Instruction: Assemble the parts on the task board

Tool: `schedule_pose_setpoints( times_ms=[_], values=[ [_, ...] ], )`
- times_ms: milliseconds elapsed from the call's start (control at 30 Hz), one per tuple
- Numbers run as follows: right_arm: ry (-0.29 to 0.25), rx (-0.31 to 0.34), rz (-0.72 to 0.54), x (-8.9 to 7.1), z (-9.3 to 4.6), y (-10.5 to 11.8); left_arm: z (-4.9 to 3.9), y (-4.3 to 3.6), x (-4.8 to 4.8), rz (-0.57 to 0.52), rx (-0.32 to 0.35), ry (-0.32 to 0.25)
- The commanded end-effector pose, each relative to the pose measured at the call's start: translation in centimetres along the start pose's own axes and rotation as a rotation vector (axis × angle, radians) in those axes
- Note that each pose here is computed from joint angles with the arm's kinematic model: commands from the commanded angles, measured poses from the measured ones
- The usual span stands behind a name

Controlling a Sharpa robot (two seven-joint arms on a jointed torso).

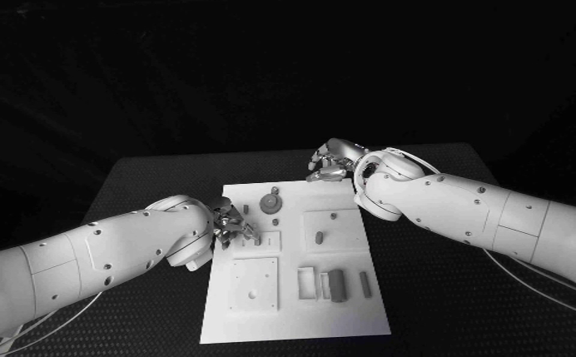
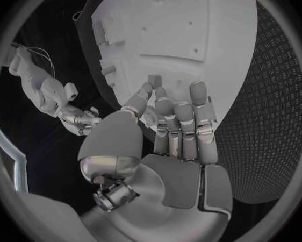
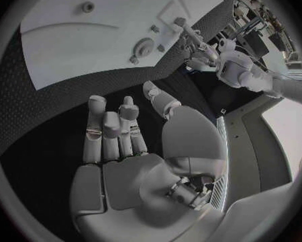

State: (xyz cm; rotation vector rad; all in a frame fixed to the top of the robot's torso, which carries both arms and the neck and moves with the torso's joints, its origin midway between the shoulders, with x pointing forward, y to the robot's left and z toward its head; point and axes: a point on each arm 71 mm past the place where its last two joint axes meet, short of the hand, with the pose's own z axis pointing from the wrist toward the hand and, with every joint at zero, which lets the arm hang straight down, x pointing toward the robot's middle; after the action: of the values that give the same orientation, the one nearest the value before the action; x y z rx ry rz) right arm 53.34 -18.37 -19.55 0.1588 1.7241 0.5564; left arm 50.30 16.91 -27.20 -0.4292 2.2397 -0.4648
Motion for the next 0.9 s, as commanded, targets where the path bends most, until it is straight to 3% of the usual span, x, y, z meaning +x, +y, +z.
schedule_pose_setpoints(
  times_ms=[33, 533, 900],
  values=[
    [0.010, -0.006, -0.005, 0.07, 0.00, 0.08, -0.06, -0.17, 0.26, -0.016, 0.017, 0.031],
    [0.009, -0.005, -0.005, 0.04, -0.03, 0.00, -0.16, 0.10, 0.27, -0.074, 0.024, 0.056],
    [0.008, -0.004, -0.005, 0.01, -0.06, -0.09, -0.36, 0.25, 0.51, -0.047, 0.016, 0.080]
  ],
)
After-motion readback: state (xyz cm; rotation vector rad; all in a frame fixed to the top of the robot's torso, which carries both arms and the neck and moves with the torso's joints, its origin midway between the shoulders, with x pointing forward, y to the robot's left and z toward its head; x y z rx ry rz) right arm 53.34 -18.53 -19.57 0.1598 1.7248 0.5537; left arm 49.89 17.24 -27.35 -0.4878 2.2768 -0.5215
